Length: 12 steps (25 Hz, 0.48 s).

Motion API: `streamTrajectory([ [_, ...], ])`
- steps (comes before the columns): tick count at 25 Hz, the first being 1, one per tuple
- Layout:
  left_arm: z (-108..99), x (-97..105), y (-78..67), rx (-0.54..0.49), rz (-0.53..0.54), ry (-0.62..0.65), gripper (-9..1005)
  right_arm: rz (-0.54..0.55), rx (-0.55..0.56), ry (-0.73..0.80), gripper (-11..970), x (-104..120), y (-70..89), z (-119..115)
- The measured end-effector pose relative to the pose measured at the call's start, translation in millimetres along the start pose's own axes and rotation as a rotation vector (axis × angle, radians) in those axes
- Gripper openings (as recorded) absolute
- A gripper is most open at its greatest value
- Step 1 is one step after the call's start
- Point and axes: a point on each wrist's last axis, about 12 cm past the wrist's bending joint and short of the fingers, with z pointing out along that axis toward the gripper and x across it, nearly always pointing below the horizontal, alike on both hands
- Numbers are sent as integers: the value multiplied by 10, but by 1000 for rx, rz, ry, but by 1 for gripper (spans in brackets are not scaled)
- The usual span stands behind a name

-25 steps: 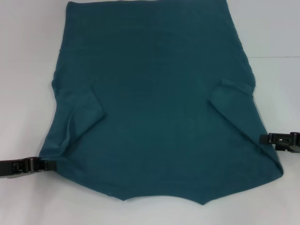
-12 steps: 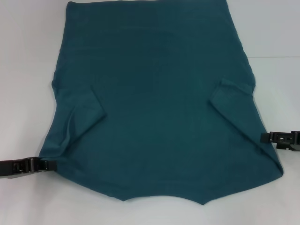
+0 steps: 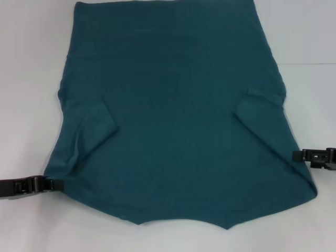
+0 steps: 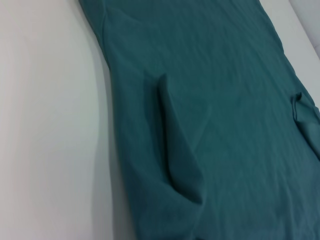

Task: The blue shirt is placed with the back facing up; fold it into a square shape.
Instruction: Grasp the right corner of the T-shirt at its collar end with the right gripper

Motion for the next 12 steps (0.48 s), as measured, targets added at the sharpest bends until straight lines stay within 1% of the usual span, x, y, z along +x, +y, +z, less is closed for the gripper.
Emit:
streamTrajectory([
  [12, 1, -15, -4, 3, 0, -13, 7, -17, 1, 23, 862, -6, 45, 60],
])
